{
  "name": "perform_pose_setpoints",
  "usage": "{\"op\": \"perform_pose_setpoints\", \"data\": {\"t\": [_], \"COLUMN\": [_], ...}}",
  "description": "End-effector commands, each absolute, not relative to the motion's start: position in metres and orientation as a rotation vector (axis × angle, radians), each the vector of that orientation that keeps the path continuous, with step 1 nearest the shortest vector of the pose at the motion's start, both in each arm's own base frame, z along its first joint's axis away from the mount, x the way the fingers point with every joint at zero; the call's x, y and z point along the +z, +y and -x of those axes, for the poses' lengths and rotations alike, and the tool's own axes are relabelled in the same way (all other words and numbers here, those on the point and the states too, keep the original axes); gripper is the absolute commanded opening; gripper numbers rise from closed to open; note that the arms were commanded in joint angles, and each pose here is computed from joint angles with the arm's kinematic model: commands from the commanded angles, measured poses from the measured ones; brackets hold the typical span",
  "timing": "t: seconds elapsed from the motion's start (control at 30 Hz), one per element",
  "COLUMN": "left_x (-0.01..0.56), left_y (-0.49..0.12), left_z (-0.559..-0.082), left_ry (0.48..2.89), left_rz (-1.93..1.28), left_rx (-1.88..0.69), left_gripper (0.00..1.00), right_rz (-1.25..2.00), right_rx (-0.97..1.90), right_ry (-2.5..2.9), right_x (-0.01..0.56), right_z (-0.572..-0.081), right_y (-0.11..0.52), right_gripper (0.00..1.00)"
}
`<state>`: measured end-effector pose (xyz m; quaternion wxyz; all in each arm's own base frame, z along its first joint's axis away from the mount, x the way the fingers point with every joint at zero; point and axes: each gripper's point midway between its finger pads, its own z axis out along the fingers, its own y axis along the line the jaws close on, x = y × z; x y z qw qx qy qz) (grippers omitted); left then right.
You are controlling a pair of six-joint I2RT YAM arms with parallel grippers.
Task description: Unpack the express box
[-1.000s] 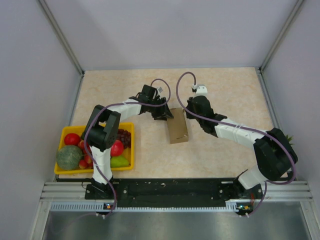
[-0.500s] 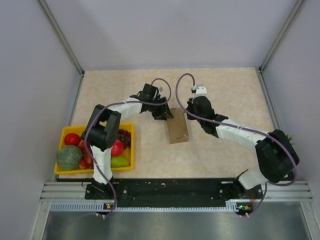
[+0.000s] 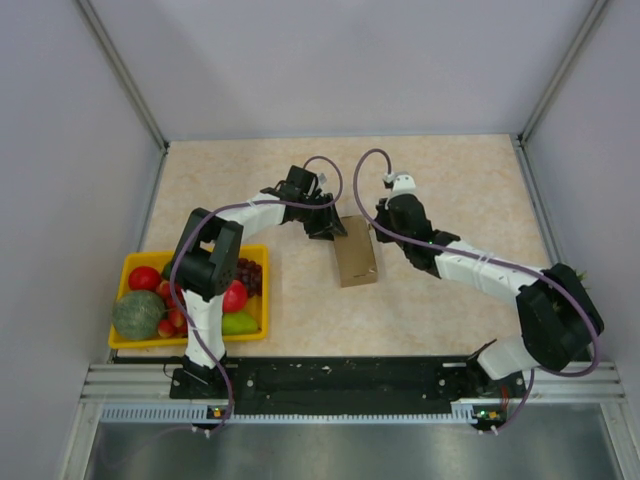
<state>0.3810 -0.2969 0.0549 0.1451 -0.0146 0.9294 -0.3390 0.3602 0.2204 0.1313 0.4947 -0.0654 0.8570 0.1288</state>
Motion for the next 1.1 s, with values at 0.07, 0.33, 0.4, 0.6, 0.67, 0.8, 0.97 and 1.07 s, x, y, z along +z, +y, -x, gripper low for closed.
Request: {"op": "perform_pose_setpoints", "data": {"t": [0.07, 0.33, 0.4, 0.6, 0.67, 0.8, 0.97, 1.07], "left_x": [0.015, 0.014, 0.014, 0.014, 0.013, 0.014, 0.014, 0.015], "left_y": [-0.277, -0.276, -0.276, -0.276, -0.277, -0.277, -0.277, -0.277], "left_z": [-0.378, -0.378, -0.376, -0.375, -0.375, -0.376, -0.375, -0.376], "left_ry": [2.771, 2.774, 2.778, 2.780, 2.780, 2.777, 2.777, 2.775], "left_rz": [0.113, 0.117, 0.119, 0.124, 0.125, 0.122, 0.118, 0.119], "left_rx": [-0.798, -0.791, -0.794, -0.803, -0.805, -0.806, -0.805, -0.807], "left_gripper": [0.19, 0.19, 0.19, 0.18, 0.18, 0.18, 0.18, 0.18], "right_rz": [0.095, 0.091, 0.096, 0.097, 0.095, 0.095, 0.094, 0.091], "right_rx": [0.350, 0.337, 0.339, 0.344, 0.336, 0.330, 0.338, 0.335], "right_ry": [1.961, 1.999, 2.011, 2.027, 2.032, 2.042, 2.048, 2.053], "right_x": [0.177, 0.162, 0.158, 0.151, 0.149, 0.145, 0.144, 0.142], "right_z": [-0.364, -0.364, -0.364, -0.365, -0.366, -0.366, -0.367, -0.366], "right_y": [0.216, 0.216, 0.217, 0.220, 0.220, 0.220, 0.222, 0.221], "right_gripper": [0.00, 0.00, 0.00, 0.00, 0.00, 0.00, 0.00, 0.00]}}
